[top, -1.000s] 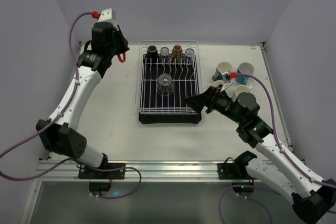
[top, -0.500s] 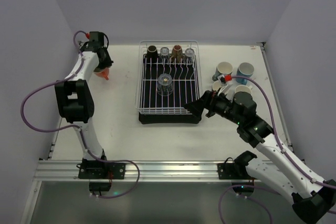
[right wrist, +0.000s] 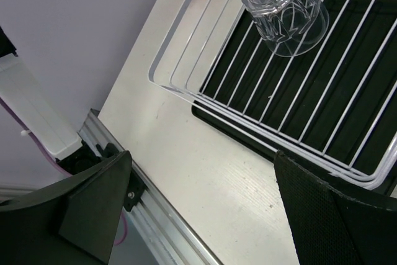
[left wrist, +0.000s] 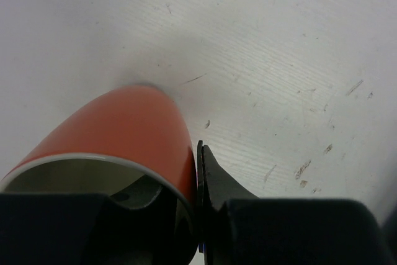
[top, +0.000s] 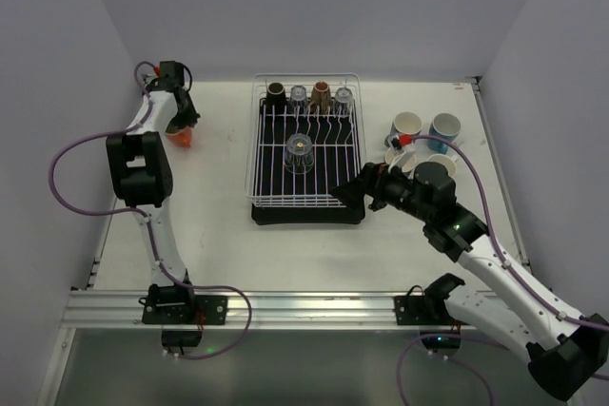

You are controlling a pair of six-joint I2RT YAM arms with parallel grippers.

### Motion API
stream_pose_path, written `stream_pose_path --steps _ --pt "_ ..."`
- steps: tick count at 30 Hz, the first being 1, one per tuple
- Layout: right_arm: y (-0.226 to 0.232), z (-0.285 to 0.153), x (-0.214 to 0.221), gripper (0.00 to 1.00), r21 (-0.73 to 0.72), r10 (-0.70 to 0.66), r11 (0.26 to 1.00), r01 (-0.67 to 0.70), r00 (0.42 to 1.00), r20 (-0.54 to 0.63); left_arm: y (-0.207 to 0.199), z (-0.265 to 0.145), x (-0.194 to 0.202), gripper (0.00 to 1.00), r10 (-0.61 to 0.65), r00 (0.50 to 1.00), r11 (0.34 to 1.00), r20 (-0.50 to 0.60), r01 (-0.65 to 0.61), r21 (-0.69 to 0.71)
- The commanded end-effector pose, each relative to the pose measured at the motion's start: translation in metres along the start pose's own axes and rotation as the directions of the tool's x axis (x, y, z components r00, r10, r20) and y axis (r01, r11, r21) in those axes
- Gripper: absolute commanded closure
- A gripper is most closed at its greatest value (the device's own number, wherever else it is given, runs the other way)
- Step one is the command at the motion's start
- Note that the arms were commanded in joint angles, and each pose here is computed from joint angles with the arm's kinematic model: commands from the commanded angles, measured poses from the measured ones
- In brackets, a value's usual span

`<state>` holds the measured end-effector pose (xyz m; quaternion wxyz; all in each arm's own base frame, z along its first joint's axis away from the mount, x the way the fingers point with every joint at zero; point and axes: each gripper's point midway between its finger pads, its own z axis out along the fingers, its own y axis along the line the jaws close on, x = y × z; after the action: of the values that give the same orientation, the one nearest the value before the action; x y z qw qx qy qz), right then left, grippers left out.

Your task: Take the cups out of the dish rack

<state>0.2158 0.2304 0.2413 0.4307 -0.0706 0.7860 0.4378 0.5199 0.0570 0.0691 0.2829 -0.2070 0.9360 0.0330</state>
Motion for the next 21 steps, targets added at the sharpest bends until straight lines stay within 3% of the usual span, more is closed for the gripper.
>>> stream_pose_path --steps 1,7,10,14,19,21 --pt "0.003 0.002 -0.018 0.01 0.025 -0.031 0.999 0.03 0.999 0.035 0.0 -0.011 -0.026 0.88 0.036 0.997 0.999 0.069 -0.037 0.019" --pt "0.005 0.004 -0.032 0.01 0.051 -0.045 0.998 0.042 0.997 0.057 0.005 -0.018 -0.031 0.61 0.049 0.995 0.999 0.091 -0.049 -0.002" --pt "0.003 0.008 -0.037 0.01 0.073 -0.058 0.996 0.054 0.997 0.056 0.001 -0.036 -0.043 0.26 0.026 0.991 0.999 0.132 -0.03 0.025" --pt "-0.001 0.014 -0.047 0.01 0.113 -0.096 0.989 0.091 0.995 0.042 -0.008 -0.075 -0.07 0.04 -0.022 0.972 0.997 0.235 0.003 0.08" --pt "-0.014 0.026 -0.056 0.06 0.195 -0.136 0.972 0.129 0.991 0.02 -0.023 -0.144 -0.096 0.0 -0.107 0.93 0.975 0.351 0.03 0.219" --pt "-0.013 0.03 -0.067 0.15 0.211 -0.165 0.965 0.156 0.986 0.024 -0.03 -0.162 -0.096 0.0 -0.153 0.913 0.959 0.378 0.044 0.282"
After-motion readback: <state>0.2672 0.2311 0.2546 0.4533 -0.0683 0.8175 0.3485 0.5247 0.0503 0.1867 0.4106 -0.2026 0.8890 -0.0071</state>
